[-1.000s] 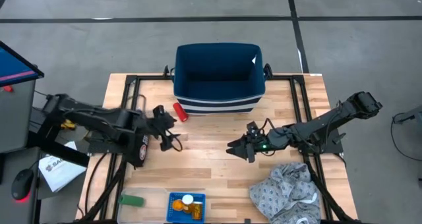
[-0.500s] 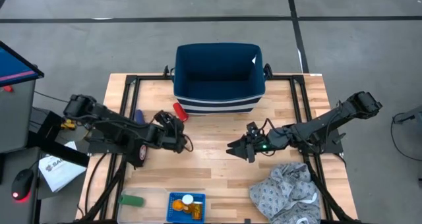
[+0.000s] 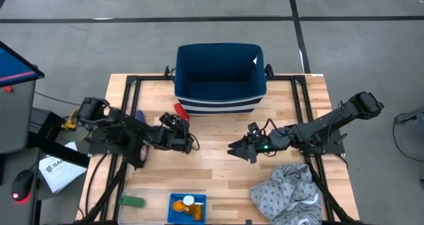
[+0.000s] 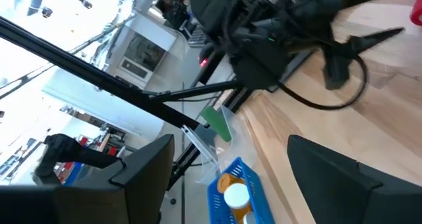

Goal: Pick & place medical supplies in basket/bin
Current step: Put the orange bandage into the transparent bin

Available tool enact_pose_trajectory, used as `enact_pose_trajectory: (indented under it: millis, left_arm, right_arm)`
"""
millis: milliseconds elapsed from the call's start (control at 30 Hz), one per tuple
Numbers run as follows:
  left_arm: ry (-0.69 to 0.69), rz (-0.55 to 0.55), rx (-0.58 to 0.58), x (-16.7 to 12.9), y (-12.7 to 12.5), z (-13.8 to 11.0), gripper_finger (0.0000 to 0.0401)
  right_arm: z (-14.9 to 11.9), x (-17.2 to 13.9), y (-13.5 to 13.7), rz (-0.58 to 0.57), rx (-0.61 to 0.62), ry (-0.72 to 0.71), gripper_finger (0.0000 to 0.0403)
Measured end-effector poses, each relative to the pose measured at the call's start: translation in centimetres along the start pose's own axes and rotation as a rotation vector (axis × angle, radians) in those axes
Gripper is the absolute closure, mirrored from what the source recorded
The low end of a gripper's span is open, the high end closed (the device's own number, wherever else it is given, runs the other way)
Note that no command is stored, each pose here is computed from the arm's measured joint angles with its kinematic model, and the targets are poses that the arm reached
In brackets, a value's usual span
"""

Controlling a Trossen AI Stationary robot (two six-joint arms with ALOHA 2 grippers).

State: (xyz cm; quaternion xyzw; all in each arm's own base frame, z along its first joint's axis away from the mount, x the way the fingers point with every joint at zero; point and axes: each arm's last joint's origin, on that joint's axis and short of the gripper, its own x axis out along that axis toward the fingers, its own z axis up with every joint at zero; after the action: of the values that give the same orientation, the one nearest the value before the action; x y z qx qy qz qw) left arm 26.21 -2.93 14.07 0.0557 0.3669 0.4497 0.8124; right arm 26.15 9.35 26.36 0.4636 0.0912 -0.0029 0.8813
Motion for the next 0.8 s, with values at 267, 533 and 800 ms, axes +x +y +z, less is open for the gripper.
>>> enact_pose_trajectory:
  millis: [267,533,800]
  left_arm:
    - [0.061,0.011,0.036,1.2,0.0,-0.4,0.0158]
    - [0.096,0.058,-0.002,2.8,1.0,0.0,0.0159]
    - [0.149,0.005,-0.006,3.1,1.0,0.0,0.0175]
  right_arm:
    - [-0.2,-0.1,0.6,0.045,-0.018,-0.008,0.0111]
    - [-0.7,-0.4,1.1,0.078,-0.018,0.005,0.0111]
    - [-0.7,-0.4,1.4,0.103,-0.021,0.013,0.0111]
